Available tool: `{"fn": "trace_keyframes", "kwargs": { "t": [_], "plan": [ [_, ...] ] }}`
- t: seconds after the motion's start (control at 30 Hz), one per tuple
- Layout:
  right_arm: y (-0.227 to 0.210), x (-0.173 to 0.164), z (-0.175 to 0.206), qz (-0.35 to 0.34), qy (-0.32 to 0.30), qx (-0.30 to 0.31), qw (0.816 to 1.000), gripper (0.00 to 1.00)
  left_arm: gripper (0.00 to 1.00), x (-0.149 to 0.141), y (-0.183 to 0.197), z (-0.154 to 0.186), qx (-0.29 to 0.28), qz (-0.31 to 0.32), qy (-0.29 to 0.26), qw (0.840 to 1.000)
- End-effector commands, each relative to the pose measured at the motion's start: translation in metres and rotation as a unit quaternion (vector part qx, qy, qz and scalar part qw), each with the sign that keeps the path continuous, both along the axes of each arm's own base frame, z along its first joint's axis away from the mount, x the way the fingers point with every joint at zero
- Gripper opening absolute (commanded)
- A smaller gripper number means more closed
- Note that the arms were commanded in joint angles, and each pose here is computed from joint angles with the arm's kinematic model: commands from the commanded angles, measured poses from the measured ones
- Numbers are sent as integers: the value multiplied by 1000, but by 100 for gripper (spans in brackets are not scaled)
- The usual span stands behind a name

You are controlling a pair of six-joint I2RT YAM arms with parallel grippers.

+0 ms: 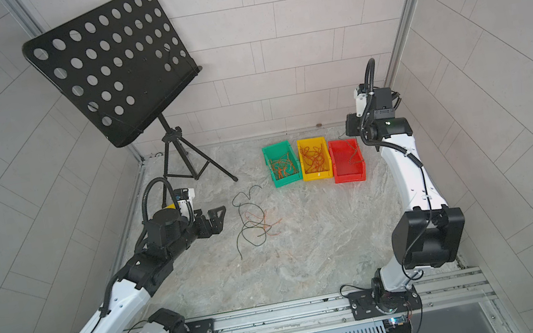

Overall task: Untangle and sort cables by color
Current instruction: Place the cable in the bin.

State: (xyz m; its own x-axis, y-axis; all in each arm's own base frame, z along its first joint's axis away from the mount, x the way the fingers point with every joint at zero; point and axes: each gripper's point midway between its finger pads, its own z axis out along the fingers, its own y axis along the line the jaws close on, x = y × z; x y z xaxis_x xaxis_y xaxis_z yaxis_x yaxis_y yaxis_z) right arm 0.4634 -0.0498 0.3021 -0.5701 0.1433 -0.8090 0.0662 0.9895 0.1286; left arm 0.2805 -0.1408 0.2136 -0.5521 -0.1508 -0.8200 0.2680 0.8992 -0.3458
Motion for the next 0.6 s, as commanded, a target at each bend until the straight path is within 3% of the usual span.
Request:
{"fn": "trace_keyframes", "kwargs": {
  "t": [0.0,0.57],
  "plan": [
    [-5,11,-11,14,1,-21,1000,0,100,-4,10,-7,26,10,6,1000],
    [-30,72,-109,17,87,-18,996,0,100,-4,17,-3,46,17,-2,999]
  ]
}}
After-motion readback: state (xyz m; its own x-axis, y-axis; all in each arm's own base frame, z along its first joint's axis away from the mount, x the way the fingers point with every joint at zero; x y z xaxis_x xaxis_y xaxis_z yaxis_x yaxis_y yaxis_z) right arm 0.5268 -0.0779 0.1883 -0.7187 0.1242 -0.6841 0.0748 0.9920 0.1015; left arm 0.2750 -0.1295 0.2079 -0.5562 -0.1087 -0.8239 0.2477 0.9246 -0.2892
